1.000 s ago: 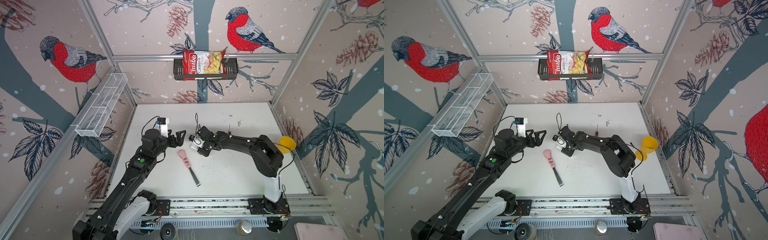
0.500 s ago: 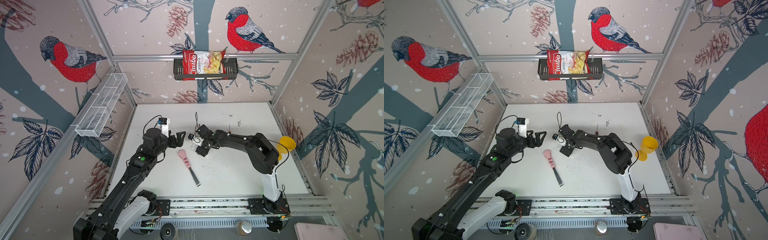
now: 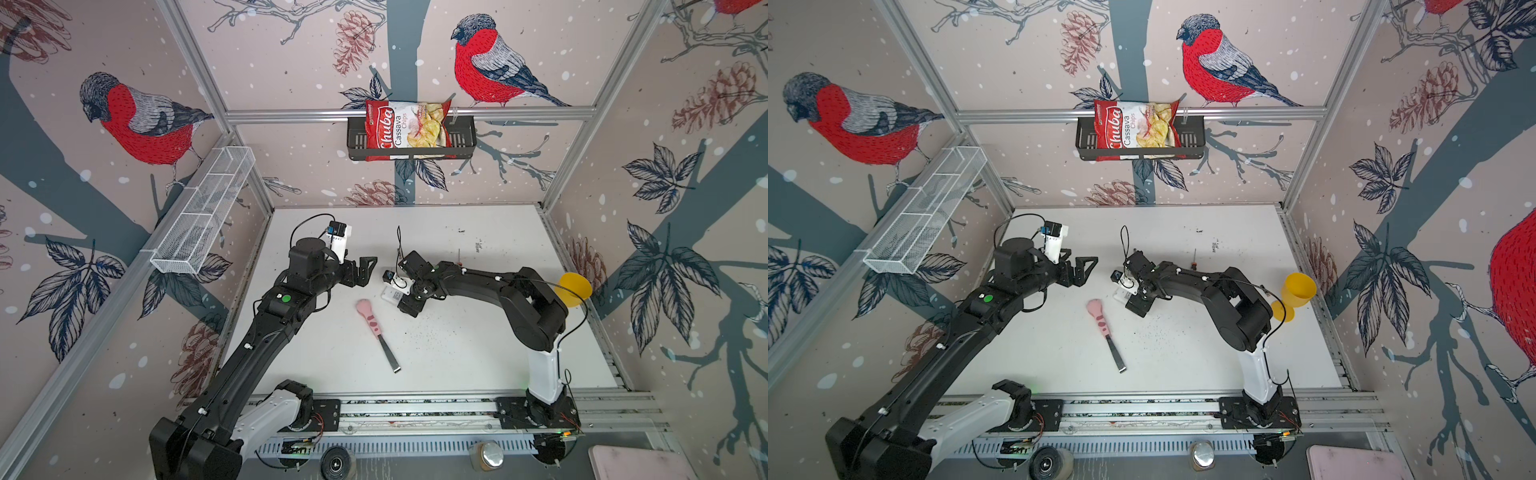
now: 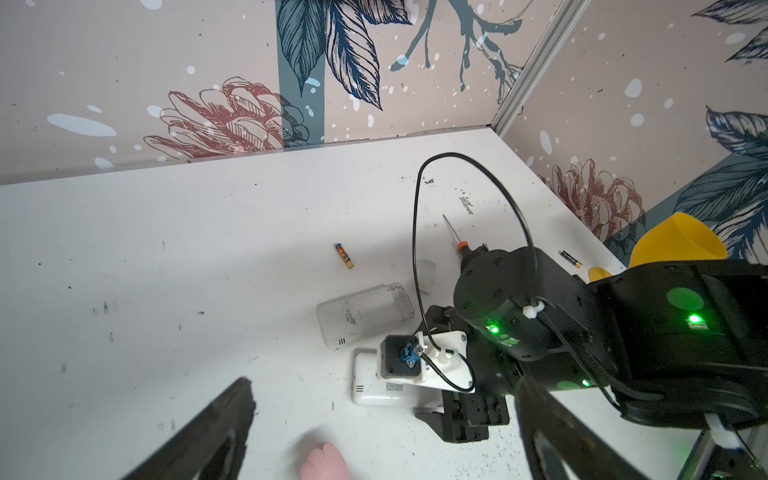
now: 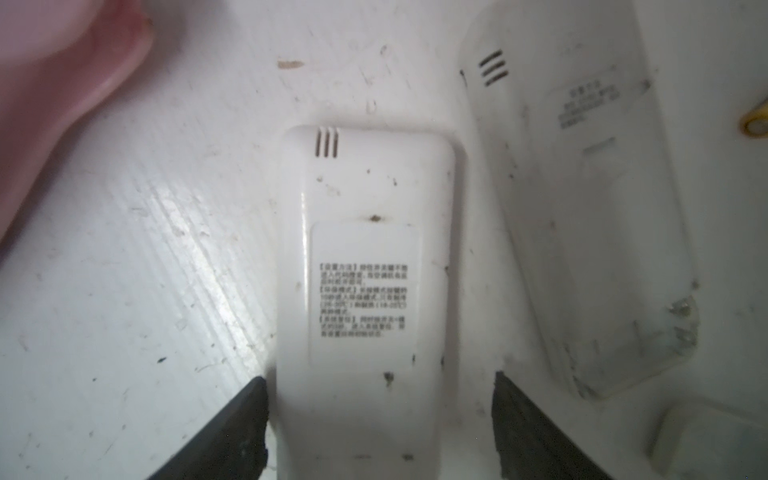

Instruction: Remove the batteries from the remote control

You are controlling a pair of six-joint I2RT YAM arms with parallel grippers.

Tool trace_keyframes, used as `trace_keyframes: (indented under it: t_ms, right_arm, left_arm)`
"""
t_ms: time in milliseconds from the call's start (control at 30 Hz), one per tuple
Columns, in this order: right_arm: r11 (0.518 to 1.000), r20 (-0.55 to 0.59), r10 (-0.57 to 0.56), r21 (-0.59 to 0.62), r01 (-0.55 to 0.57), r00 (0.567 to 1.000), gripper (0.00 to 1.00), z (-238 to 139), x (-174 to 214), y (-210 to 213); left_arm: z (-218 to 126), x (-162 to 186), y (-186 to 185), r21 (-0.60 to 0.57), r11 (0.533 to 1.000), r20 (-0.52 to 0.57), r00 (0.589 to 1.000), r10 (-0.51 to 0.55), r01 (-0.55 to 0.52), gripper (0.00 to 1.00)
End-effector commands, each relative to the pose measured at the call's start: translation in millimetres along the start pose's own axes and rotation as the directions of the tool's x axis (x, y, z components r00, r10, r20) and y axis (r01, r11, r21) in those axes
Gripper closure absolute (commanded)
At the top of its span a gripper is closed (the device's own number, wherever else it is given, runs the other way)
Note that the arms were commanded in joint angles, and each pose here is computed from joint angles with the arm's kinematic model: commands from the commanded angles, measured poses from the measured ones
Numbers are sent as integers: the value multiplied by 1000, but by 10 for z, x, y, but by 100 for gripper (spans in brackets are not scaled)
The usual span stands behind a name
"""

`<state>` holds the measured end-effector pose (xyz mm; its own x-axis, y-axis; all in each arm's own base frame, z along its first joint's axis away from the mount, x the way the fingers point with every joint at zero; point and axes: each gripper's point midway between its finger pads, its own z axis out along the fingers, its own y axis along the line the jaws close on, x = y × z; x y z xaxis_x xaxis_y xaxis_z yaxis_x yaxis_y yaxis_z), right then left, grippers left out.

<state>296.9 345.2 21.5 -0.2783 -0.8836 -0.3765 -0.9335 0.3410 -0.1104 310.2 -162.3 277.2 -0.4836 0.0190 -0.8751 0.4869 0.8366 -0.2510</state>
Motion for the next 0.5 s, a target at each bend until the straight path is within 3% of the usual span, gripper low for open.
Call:
trace_keyframes:
  t_ms: [0, 467]
  right_arm:
    - [997, -49, 5, 81, -1, 999, 17, 27, 140, -148]
    - [986, -5, 63, 157, -62, 998, 16, -184, 142, -465]
  left_arm:
    - [23, 33, 0, 0, 1000, -28, 999, 28, -28, 3]
    - [138, -70, -6, 7, 997, -48, 996, 80, -80, 6]
